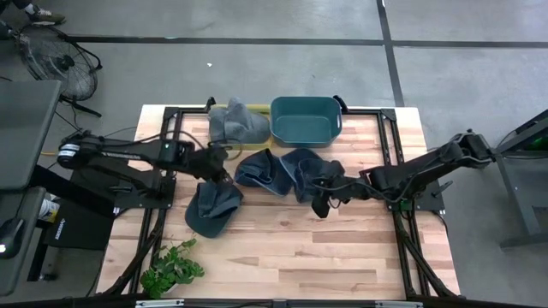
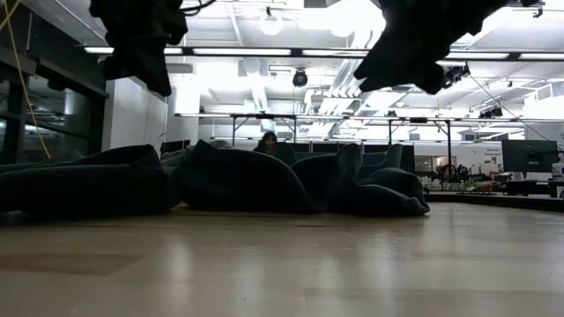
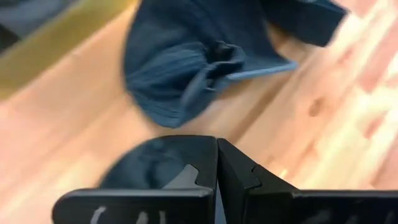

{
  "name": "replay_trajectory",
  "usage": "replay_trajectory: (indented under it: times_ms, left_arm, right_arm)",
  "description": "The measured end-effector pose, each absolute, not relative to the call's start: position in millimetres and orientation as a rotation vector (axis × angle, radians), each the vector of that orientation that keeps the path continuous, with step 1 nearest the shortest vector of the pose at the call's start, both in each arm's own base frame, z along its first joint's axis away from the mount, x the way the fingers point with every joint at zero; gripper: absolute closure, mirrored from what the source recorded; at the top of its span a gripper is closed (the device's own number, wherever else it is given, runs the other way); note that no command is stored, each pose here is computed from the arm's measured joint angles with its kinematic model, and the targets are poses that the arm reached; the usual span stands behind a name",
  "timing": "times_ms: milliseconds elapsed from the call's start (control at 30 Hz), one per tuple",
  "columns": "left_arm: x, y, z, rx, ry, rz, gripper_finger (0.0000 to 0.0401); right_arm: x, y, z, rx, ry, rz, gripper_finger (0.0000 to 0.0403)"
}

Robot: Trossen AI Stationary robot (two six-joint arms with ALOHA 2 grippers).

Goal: Pick & Place hat
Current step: Put the bottom left blue cap into the blue bin

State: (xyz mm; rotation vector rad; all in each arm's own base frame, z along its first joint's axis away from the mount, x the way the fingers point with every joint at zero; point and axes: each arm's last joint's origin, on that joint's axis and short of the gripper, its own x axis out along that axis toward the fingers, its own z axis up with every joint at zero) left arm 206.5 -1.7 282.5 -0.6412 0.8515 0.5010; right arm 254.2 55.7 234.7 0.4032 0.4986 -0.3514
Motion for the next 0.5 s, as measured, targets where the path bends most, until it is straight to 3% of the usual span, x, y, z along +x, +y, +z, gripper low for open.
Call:
replay_trajectory:
  times_ms: [500]
  left_arm:
    - [211.5,-27.1,267.0,-0.662,0.803,0.463,0.0401]
  right_arm:
    - [285.0,66.5,208.8,0.145,0.501,-0.155,0.0274]
